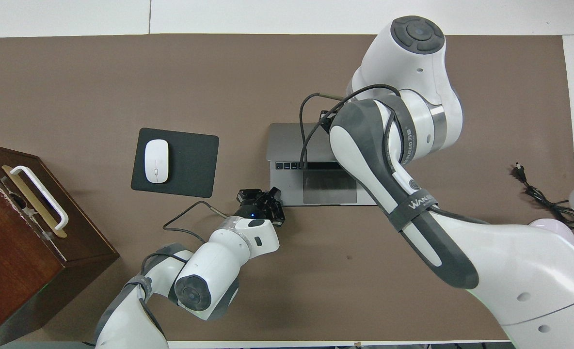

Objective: Close laptop with both arms
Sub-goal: 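Push the laptop lid down toward the keyboard with the right gripper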

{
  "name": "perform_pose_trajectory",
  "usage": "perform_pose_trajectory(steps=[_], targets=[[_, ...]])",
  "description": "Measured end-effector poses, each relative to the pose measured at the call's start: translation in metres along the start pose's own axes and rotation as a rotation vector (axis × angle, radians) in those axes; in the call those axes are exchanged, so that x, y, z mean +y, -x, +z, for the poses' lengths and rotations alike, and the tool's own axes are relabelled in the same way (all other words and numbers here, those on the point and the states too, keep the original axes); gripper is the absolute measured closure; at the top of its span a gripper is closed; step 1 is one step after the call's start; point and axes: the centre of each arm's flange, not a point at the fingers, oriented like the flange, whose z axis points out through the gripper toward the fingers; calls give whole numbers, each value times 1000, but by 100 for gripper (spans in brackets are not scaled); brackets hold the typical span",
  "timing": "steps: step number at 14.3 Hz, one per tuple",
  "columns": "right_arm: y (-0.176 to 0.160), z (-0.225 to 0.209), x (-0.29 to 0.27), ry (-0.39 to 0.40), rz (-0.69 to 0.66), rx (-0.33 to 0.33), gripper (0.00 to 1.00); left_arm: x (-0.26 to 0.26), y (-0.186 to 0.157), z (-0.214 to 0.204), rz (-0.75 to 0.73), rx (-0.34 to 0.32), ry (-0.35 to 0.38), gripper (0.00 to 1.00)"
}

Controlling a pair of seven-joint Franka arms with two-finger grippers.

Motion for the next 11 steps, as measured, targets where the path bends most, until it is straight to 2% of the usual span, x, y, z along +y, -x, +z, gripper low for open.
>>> perform_pose_trajectory(steps=[11], targets=[[12,33,15,-9,15,32,99,0,0,0,18,1,0,99]])
